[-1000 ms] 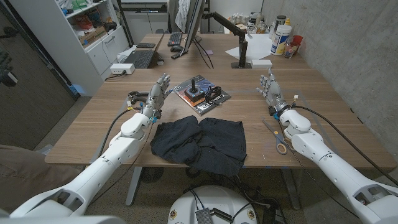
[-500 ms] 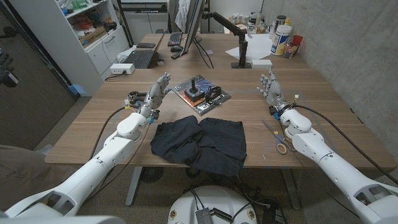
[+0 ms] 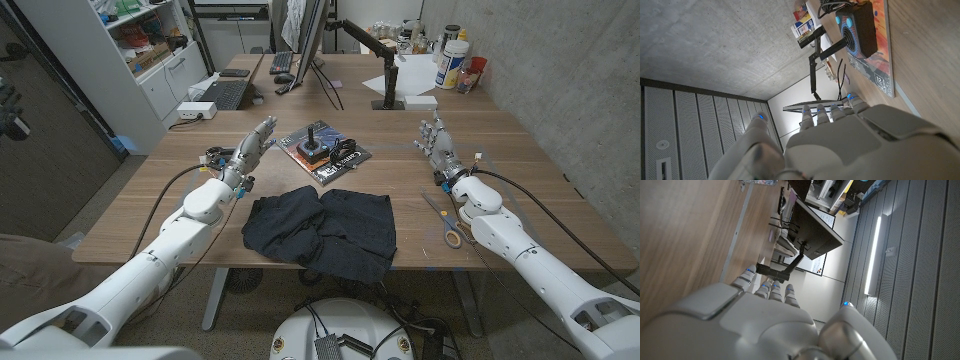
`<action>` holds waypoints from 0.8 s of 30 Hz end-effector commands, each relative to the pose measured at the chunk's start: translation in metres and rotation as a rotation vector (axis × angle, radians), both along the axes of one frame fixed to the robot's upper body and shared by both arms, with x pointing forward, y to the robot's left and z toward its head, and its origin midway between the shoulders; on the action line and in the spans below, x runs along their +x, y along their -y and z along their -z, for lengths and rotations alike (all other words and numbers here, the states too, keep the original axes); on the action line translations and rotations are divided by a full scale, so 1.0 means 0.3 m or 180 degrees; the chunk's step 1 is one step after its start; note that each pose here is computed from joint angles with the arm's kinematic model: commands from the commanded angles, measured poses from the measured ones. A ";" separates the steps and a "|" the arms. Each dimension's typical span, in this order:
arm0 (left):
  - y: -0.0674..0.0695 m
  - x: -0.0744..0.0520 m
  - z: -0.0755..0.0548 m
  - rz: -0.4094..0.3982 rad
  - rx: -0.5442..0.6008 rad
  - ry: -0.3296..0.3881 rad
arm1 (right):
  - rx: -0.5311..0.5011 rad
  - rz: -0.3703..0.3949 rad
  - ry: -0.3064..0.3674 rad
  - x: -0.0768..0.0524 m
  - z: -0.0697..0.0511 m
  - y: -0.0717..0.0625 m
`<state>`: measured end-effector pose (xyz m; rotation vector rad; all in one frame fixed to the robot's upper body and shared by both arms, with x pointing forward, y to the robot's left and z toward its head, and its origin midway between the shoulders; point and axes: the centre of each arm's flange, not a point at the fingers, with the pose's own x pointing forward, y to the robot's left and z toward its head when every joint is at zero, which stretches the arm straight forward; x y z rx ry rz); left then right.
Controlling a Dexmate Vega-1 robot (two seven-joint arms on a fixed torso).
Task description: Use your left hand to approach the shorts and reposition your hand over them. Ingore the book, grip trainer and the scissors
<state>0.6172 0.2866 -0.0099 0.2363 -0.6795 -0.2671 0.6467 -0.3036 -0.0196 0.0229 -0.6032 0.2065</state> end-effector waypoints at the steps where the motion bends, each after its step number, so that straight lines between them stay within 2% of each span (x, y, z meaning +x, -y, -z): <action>1: 0.005 -0.034 -0.016 -0.0103 0.0365 0.0193 | -0.0006 0.0006 -0.0002 -0.002 0.001 0.006; 2: 0.005 -0.034 -0.016 -0.0103 0.0365 0.0193 | -0.0006 0.0006 -0.0003 -0.002 0.001 0.006; 3: 0.006 -0.052 -0.028 -0.0245 0.0625 0.0351 | 0.0004 0.0009 -0.0012 -0.003 0.005 0.006; 5: 0.006 -0.052 -0.028 -0.0259 0.0633 0.0361 | 0.0004 0.0010 -0.0014 -0.003 0.005 0.006; 6: 0.010 -0.066 -0.036 -0.0332 0.0788 0.0470 | 0.0014 0.0011 -0.0024 -0.006 0.009 0.005; 20: 0.025 -0.089 -0.059 -0.0367 0.1093 0.0686 | 0.0001 0.0042 0.0011 -0.018 0.009 0.003; 24: 0.035 -0.103 -0.081 -0.0345 0.1231 0.0792 | 0.0002 0.0043 0.0002 -0.018 0.010 -0.001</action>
